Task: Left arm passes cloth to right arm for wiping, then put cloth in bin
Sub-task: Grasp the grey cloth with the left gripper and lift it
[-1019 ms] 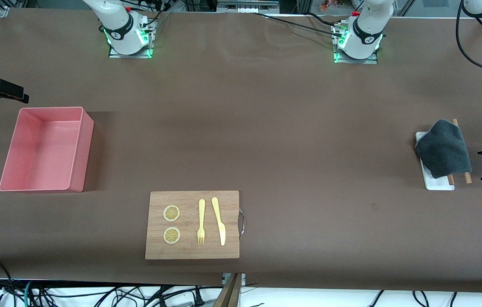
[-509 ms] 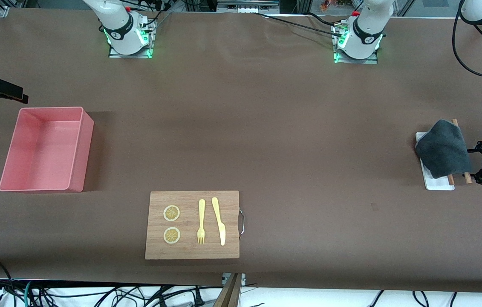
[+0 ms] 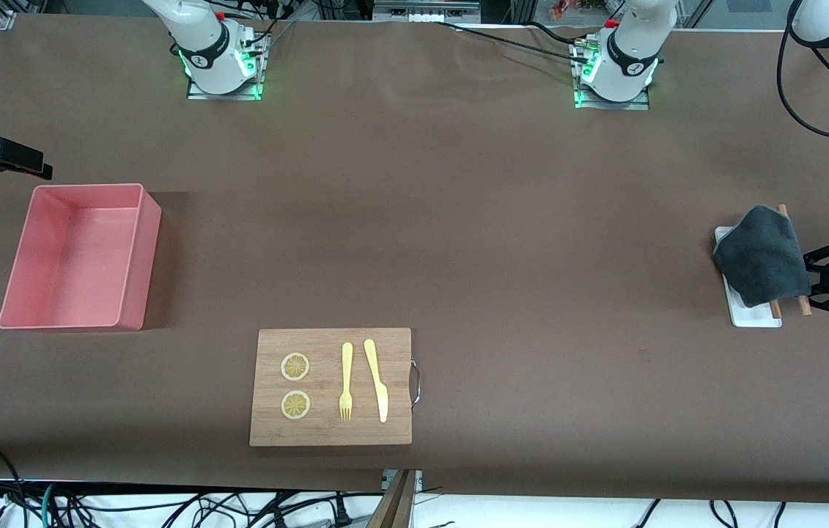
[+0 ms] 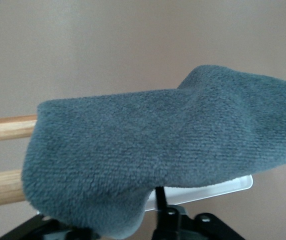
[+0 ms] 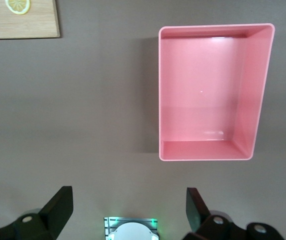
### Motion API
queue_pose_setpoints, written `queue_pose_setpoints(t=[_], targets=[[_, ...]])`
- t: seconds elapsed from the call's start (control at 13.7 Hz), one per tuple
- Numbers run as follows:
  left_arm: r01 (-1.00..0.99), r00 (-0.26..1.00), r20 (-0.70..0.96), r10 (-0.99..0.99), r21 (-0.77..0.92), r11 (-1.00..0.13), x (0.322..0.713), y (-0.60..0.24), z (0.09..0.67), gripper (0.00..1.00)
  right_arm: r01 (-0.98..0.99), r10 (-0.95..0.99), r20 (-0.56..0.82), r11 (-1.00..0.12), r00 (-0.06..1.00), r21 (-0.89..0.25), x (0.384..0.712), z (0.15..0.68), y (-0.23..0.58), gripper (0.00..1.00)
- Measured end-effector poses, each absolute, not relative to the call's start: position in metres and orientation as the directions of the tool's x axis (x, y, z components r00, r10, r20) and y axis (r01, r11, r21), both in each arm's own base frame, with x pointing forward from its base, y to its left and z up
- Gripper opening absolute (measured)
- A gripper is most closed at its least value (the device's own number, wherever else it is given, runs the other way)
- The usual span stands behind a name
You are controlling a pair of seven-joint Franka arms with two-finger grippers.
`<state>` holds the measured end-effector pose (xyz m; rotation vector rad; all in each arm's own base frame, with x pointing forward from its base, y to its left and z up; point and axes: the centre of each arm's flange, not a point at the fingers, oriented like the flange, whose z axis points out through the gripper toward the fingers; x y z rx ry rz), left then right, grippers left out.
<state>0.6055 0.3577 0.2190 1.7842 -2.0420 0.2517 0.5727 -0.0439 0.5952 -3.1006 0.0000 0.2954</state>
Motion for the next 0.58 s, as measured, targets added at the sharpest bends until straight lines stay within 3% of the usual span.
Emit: queue_pose_setpoints(t=[0.22,0.58], targets=[[-0.977,-0.090,0.425,-0.901,0.137,0.162,0.604,0.361,0.222,0.03,-0.004,0.003,-0.213,-0.999,0.977,-0.034,0.579,0.581,-0.044,1.00],[-0.975,-0.083,0.439,-0.895,0.152,0.165,0.602,0.373,0.250,0.03,-0.005,0.004,-0.234,-0.999,0.972,-0.035,0.584,0.568,-0.045,1.00]])
